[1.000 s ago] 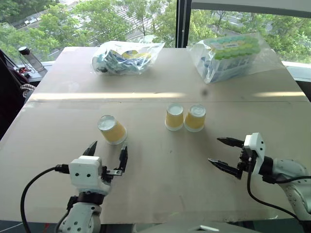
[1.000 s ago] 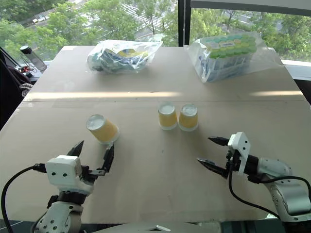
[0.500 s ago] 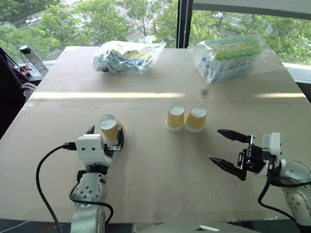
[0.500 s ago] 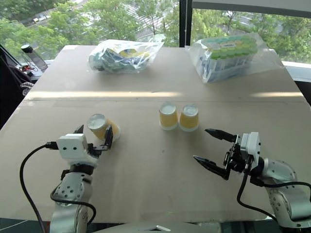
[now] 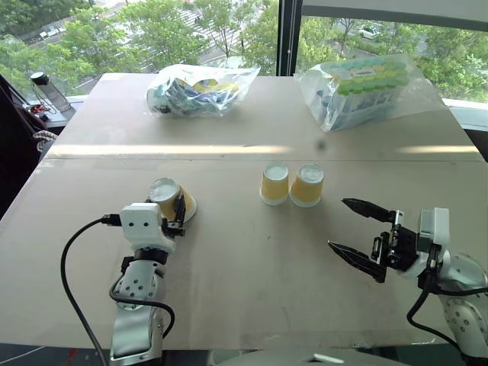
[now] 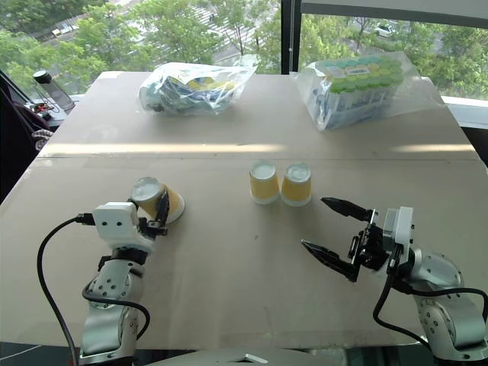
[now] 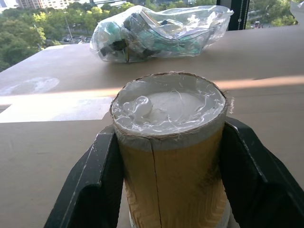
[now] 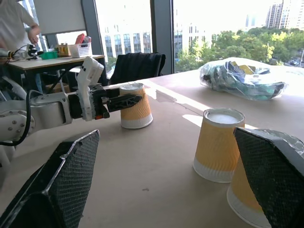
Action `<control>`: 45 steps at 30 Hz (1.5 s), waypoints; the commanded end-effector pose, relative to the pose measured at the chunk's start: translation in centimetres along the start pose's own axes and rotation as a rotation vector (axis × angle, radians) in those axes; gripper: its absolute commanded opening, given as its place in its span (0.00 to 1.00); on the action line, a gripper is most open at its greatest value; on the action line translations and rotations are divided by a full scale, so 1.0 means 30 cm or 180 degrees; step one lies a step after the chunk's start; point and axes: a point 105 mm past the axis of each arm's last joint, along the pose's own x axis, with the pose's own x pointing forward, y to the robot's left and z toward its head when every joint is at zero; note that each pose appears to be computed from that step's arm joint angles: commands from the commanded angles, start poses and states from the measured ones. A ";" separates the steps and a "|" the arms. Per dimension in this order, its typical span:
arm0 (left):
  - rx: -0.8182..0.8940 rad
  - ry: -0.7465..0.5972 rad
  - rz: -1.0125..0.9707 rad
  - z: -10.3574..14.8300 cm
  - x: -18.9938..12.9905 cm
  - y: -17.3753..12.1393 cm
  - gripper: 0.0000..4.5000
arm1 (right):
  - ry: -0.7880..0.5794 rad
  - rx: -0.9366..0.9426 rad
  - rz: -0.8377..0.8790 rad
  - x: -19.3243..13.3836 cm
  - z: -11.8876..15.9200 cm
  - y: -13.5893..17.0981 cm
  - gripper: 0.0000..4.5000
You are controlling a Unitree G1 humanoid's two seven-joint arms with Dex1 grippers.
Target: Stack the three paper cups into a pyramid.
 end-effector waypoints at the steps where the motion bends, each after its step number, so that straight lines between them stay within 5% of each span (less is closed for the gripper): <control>1: 0.0040 -0.0406 -0.0302 0.119 0.036 -0.047 0.49 | -0.0144 -0.0130 -0.0062 -0.012 0.044 0.000 1.00; 5: -0.0018 -0.0726 -0.0944 0.248 0.104 -0.144 0.49 | -0.0206 -0.0153 -0.0280 -0.042 0.064 -0.025 1.00; 9: -0.0414 -0.0863 -0.2239 0.395 0.194 -0.344 0.49 | -0.0414 -0.0355 -0.0898 -0.095 0.093 -0.087 1.00; 14: -0.0330 -0.0883 -0.2969 0.475 0.239 -0.492 0.49 | -0.0493 -0.0485 -0.1147 -0.127 0.088 -0.081 1.00; 21: -0.0332 -0.0664 -0.3489 0.455 0.261 -0.574 0.49 | -0.0597 -0.0538 -0.1253 -0.116 0.106 -0.057 1.00; 43: 0.0068 -0.0467 -0.3551 0.384 0.254 -0.543 0.49 | -0.0657 -0.0482 -0.1113 -0.071 0.113 -0.045 1.00; 45: 0.0100 -0.0449 -0.3544 0.374 0.254 -0.546 0.71 | -0.0655 -0.0486 -0.1095 -0.067 0.116 -0.049 1.00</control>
